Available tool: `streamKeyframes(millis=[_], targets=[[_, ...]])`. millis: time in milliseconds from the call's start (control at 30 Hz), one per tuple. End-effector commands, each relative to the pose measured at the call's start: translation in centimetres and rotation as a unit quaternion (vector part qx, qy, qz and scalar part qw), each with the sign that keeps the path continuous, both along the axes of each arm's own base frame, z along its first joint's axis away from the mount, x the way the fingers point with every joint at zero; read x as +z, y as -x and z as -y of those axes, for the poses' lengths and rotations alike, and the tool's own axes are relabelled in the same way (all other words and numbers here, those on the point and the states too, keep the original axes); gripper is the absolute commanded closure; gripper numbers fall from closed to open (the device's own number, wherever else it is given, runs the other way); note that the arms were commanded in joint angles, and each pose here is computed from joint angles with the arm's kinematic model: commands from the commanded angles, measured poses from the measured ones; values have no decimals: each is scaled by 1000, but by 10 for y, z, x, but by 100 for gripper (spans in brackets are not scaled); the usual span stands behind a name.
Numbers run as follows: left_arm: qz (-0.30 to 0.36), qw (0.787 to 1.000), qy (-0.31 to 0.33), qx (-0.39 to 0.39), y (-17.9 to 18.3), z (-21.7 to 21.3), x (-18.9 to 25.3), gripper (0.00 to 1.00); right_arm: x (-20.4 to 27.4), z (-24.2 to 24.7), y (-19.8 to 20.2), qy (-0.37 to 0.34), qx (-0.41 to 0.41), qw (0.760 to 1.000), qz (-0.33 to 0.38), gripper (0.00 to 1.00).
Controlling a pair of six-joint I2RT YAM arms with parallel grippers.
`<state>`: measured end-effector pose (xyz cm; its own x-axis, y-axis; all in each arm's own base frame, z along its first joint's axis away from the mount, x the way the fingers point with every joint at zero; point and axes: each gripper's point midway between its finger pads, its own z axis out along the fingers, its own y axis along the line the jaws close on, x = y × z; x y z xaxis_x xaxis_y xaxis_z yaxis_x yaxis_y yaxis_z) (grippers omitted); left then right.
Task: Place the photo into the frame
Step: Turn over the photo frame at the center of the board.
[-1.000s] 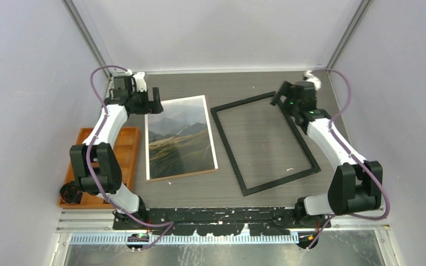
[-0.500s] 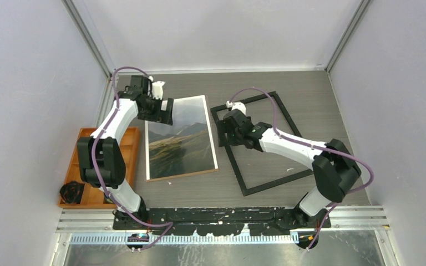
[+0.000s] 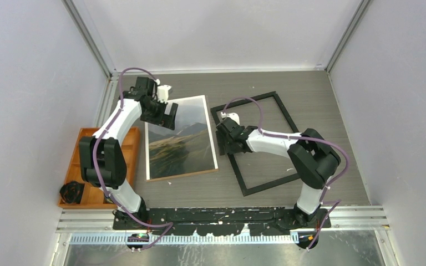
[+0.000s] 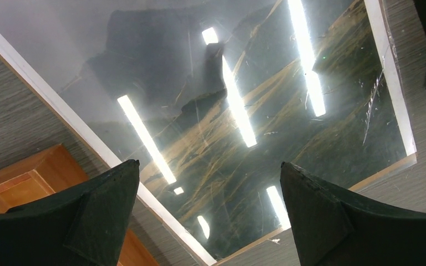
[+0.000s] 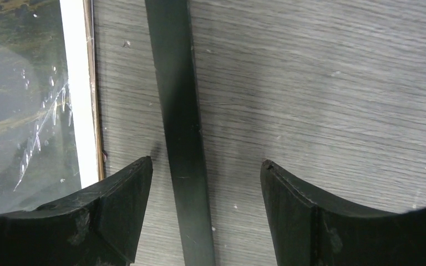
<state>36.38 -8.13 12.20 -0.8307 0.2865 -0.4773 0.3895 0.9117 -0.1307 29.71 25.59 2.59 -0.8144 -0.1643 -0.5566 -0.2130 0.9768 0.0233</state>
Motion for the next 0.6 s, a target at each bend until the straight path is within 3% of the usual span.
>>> streamKeyframes(millis=[0, 167, 300, 367, 567], targets=[[2, 1000, -17, -11, 4, 0, 2, 0, 0, -17, -6, -13, 2, 1000, 20, 28], [9, 999, -26, -22, 7, 7, 4, 0, -12, -18, -3, 7, 4, 1000, 14, 53], [14, 999, -43, -28, 11, 16, 6, 0, -4, -14, -9, 15, -8, 999, 31, 82], [15, 998, -48, -24, 13, 24, 4, 0, 10, -15, -15, 10, -15, 999, 44, 88], [-4, 999, -31, -32, 18, 42, 1, 0, 84, -32, -34, -22, -25, 997, 76, 93]])
